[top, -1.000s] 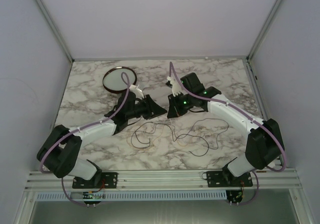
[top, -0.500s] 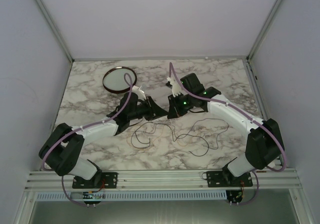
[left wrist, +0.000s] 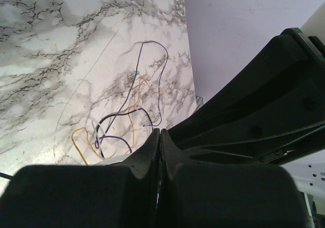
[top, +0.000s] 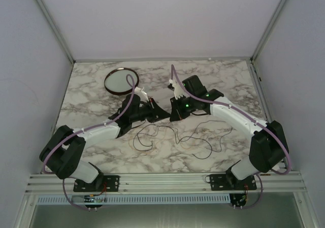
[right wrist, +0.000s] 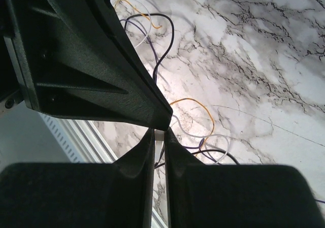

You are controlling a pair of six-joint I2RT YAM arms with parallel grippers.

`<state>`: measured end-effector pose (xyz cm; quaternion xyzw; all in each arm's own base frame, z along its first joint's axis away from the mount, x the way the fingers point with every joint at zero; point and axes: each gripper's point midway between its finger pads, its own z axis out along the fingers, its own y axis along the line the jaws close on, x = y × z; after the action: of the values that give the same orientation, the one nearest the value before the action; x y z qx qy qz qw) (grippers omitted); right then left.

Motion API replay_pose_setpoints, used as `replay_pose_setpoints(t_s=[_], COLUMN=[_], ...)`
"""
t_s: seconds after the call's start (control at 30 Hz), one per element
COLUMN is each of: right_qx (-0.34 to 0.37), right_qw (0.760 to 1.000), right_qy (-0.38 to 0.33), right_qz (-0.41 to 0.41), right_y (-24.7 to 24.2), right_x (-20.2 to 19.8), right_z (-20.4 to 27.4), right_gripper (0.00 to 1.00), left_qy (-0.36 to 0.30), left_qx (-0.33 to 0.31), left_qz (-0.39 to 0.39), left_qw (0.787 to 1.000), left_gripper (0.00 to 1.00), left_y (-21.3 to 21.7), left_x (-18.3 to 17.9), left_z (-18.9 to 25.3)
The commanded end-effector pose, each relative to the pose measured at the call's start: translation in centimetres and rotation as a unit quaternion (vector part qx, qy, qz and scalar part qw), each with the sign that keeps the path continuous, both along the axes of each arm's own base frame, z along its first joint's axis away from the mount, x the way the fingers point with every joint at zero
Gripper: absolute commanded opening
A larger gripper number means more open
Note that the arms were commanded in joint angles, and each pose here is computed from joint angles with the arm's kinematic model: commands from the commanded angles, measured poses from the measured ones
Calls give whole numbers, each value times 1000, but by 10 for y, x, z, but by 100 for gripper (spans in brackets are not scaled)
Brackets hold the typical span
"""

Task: Zip-tie the wires
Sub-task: Tie the cable at the center of the board.

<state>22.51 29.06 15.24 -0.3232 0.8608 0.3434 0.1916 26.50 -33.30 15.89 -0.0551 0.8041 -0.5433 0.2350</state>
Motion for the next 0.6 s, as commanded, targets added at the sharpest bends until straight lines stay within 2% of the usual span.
replay_pose_setpoints(t_s=[0.0,0.57], right_qx=[4,-6], right_qw=[1000,1000], right_qy=[-13,-2], right_qz=[-2,-8], right_y=[2,4], right_x=[-4,-9], right_z=[8,-3], right_gripper=[2,2], left_qy=[-48,-69], left_qx=[-28,-26], left_qz=[19,86], left_qw=[998,994], left_gripper=[0,0], left_y=[0,38], left_x=[19,62], left_z=[33,47])
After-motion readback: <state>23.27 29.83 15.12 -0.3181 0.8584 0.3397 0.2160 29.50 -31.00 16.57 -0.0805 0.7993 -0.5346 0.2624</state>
